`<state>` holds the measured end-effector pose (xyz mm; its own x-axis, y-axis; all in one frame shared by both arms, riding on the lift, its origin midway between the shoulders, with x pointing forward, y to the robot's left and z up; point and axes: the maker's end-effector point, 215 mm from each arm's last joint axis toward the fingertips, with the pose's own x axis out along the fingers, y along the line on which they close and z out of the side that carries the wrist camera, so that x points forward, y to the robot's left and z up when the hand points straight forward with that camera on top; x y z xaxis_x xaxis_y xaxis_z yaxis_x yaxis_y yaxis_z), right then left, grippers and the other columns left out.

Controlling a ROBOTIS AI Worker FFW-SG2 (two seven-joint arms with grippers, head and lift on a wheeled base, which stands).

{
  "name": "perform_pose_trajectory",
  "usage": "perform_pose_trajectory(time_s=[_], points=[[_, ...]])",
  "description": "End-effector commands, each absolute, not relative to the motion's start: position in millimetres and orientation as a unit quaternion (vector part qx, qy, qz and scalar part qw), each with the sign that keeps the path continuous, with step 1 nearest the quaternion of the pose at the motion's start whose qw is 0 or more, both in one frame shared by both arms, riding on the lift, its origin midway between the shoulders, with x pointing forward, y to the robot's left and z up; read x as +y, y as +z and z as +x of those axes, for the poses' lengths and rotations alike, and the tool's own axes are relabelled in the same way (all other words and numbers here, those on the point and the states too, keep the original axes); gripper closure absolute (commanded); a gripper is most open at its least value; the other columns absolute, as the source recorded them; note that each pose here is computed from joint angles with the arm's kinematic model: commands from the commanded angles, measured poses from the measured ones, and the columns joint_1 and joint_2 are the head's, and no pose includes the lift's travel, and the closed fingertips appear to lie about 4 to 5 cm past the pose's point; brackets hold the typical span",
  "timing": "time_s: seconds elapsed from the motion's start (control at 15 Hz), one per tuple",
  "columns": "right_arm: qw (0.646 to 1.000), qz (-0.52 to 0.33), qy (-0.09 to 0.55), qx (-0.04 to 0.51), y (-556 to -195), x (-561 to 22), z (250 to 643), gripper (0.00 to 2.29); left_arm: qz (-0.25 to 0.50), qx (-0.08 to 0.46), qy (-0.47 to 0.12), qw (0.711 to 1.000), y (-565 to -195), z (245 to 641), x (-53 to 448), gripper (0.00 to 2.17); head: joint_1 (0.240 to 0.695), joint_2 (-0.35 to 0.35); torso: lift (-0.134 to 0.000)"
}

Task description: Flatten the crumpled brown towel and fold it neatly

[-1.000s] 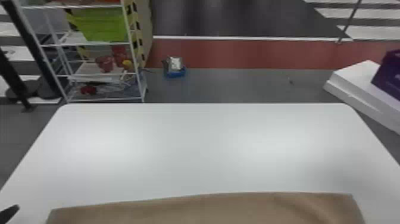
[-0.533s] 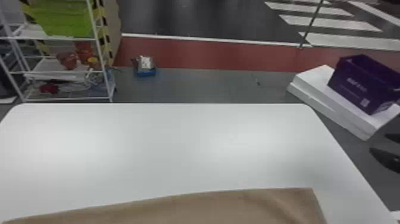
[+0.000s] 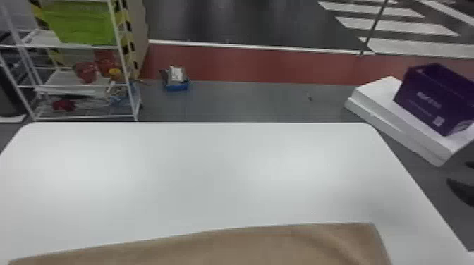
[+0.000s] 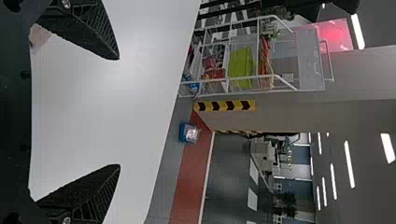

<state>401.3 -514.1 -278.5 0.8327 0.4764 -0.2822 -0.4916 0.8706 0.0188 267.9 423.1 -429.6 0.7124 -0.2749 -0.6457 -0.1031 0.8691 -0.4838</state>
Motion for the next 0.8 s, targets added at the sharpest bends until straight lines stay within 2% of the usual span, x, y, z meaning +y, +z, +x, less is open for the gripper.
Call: perform_pose_trajectory(time_s=[0.0,0.2,0.47,0.73], points=[[0.957,-0.027,0.252,0.139,-278.5,-514.3,400.9,0.05,-0.261,0.378,-0.063,0.886,-426.9,263.9,413.3,0.21,0.695,-0.15,-0.124],[0.957,-0.026,0.252,0.138,-279.1,-514.7,400.7,0.05,-0.246,0.394,-0.079,0.882,-434.1,262.2,402.7,0.21,0.695,-0.182,-0.124],[0.958,-0.029,0.254,0.128,-275.4,-515.0,401.2,0.05,-0.198,0.42,-0.082,0.882,-450.2,264.1,399.7,0.2,0.695,-0.196,-0.124],[0.959,-0.029,0.254,0.124,-275.6,-516.8,400.9,0.05,-0.185,0.44,-0.079,0.875,-461.2,260.7,397.7,0.2,0.695,-0.2,-0.124]])
